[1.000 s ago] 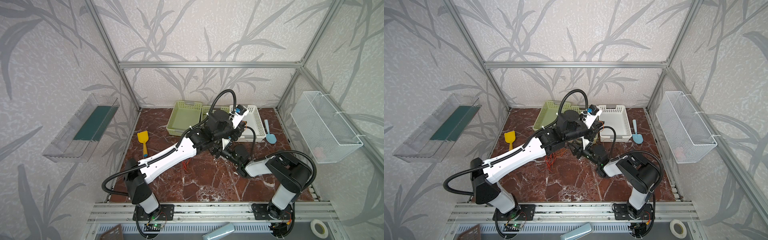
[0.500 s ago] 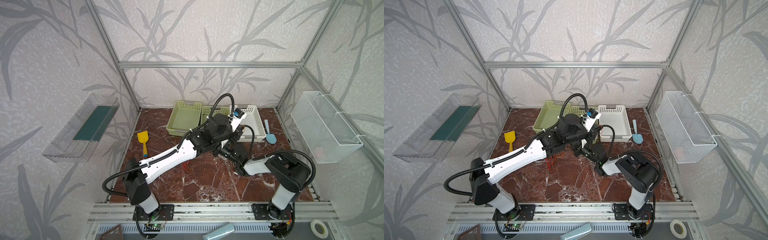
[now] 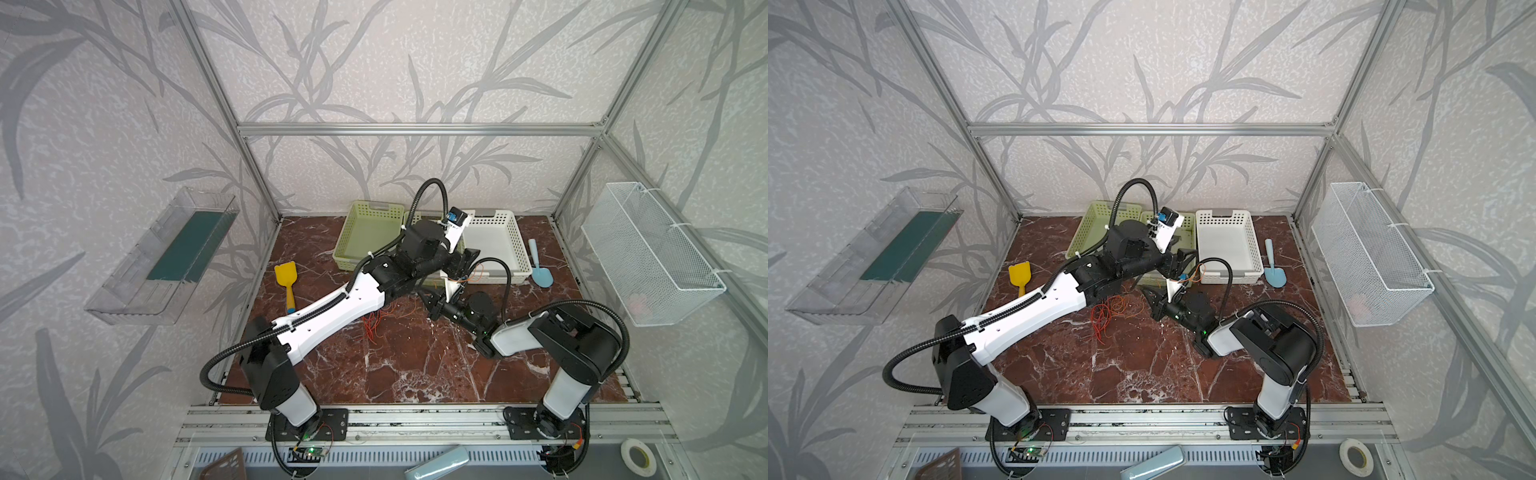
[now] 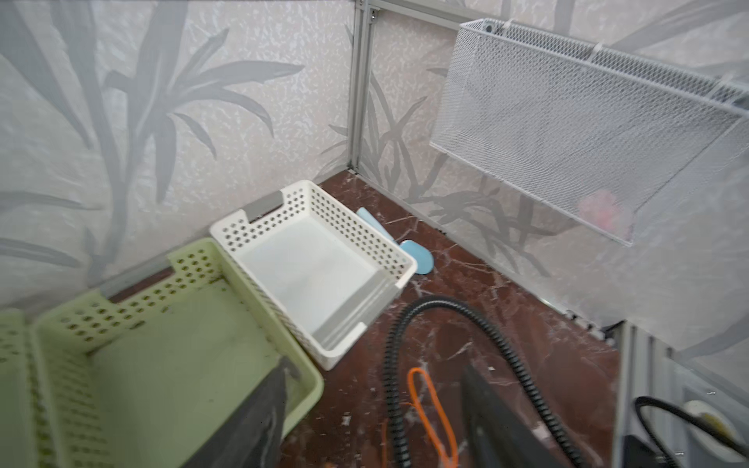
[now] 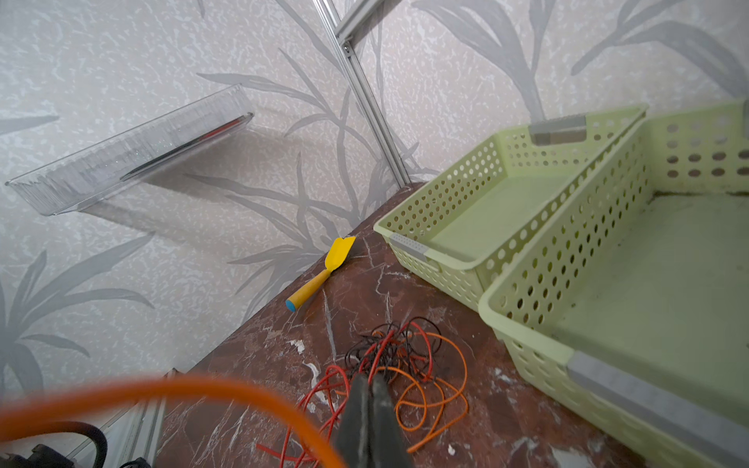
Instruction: Untangle the cables
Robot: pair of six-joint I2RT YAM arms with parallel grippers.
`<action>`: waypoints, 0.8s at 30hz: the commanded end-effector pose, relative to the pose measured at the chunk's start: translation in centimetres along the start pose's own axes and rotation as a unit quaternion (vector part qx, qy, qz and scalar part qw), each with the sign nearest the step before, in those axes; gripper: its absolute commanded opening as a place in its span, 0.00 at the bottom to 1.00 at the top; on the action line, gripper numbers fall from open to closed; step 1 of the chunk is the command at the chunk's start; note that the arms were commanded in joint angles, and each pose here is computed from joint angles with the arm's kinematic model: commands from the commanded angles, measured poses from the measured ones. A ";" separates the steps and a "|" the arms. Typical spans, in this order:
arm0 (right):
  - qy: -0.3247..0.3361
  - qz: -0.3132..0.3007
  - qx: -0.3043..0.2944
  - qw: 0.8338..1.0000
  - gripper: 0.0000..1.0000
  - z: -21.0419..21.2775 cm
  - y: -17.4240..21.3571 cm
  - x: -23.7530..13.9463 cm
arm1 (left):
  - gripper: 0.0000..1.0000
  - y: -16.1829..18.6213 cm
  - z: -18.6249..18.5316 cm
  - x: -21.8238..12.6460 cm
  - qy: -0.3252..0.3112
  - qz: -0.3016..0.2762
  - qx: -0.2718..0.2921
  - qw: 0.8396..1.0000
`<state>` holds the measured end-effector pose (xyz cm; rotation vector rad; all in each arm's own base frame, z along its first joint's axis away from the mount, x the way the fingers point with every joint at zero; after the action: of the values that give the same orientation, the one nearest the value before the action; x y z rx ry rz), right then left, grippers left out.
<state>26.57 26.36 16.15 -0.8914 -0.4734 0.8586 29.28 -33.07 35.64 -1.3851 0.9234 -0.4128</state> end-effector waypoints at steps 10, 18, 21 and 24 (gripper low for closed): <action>0.087 0.014 0.019 0.996 0.00 -1.1 -0.8 -1.9 | 0.90 6.6 8.3 -6.5 -0.188 0.061 -0.078 0.977; 0.093 0.051 -0.014 0.994 0.00 -0.2 -1.8 -2.1 | 0.84 17.1 12.5 -7.2 -0.276 0.188 -0.156 0.930; 0.100 0.064 -0.024 0.993 0.00 0.0 -2.1 -2.2 | 0.83 19.9 13.3 -6.9 -0.288 0.217 -0.166 0.918; 0.099 0.066 -0.033 0.992 0.00 0.3 -2.4 -2.4 | 0.82 22.8 14.1 -6.1 -0.294 0.256 -0.183 0.903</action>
<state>26.03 23.79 17.28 -1.0239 -0.2582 0.8640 30.15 -15.75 16.58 -1.3963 0.8348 0.4976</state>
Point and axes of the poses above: each gripper's point midway between its finger pads, its own x axis out along the fingers, its own z axis along the line the jaws close on, y = z × x, the point moved 7 cm from there along -x, back along the fingers, and after that the axes turned 5 degrees about x, right-handed, at the moved point
